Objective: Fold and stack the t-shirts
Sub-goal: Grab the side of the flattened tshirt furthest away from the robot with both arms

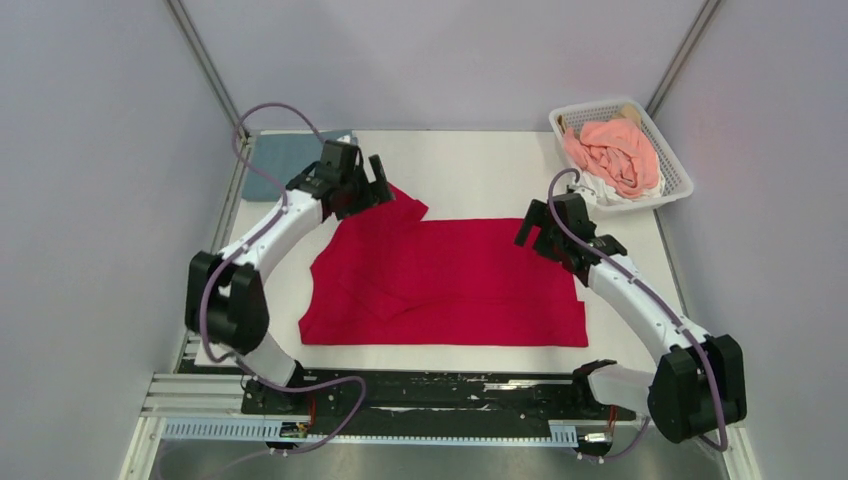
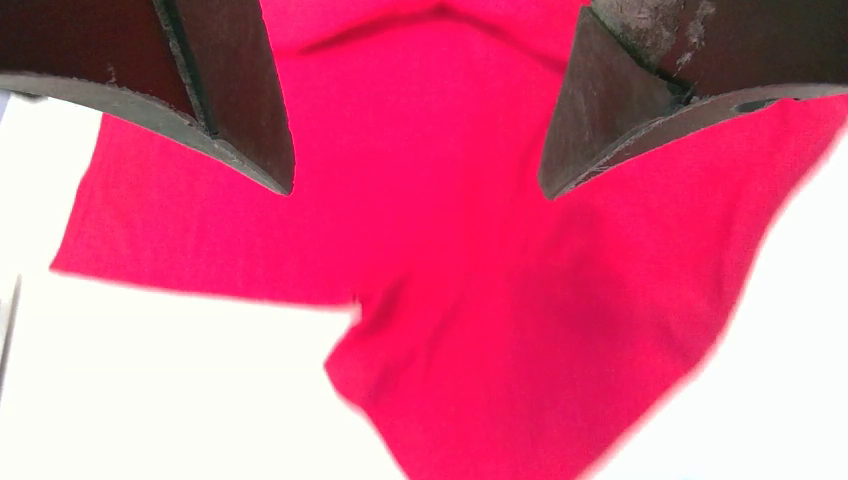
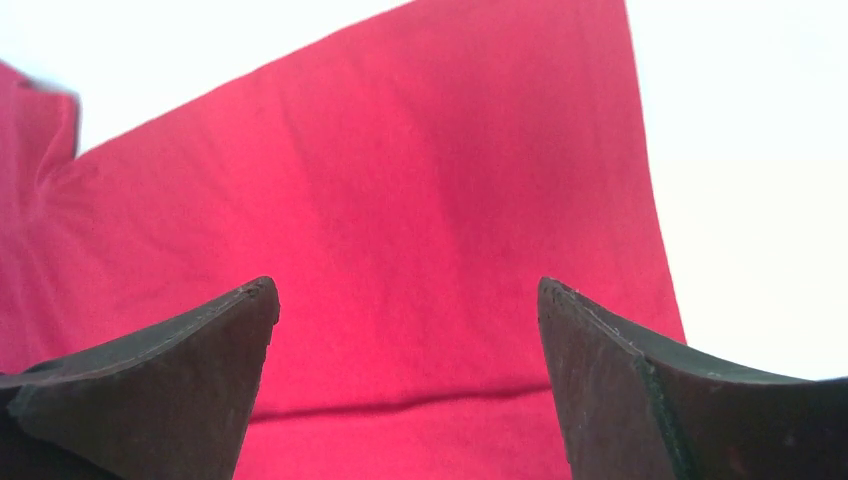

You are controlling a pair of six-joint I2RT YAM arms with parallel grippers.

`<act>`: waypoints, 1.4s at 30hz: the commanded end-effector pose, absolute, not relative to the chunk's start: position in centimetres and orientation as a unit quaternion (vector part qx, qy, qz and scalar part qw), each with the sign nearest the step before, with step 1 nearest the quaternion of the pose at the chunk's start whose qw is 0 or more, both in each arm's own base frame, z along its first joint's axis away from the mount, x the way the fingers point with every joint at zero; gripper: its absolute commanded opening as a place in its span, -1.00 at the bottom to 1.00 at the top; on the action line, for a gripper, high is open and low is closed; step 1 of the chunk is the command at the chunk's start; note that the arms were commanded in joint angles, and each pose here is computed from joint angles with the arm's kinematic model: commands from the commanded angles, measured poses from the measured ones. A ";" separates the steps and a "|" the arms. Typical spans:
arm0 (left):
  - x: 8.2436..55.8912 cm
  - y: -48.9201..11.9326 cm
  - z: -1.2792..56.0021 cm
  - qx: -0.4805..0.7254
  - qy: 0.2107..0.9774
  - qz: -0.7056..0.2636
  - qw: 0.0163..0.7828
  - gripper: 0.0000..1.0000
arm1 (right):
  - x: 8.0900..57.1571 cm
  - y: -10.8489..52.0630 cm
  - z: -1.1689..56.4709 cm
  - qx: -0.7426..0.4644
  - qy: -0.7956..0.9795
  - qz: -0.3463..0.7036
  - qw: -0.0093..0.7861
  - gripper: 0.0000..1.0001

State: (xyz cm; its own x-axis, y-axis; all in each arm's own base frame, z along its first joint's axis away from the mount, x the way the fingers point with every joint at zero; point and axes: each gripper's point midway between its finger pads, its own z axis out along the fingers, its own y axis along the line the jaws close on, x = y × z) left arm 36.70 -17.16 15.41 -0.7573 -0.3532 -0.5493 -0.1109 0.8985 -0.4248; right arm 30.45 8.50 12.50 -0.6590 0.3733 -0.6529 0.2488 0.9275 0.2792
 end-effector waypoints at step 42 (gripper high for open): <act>52.0 -19.7 1.5 0.056 0.955 -0.222 0.190 0.18 | 35.5 7.4 10.3 0.163 0.908 0.042 0.383 1.00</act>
State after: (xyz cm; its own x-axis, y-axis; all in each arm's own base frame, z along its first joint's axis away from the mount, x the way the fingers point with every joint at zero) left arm 56.03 -19.88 3.85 -0.8508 -0.0119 -0.5254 0.2568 0.8628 -0.4354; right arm 34.18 7.28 8.97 -0.6924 0.3268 -0.6432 0.2810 0.9433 0.1768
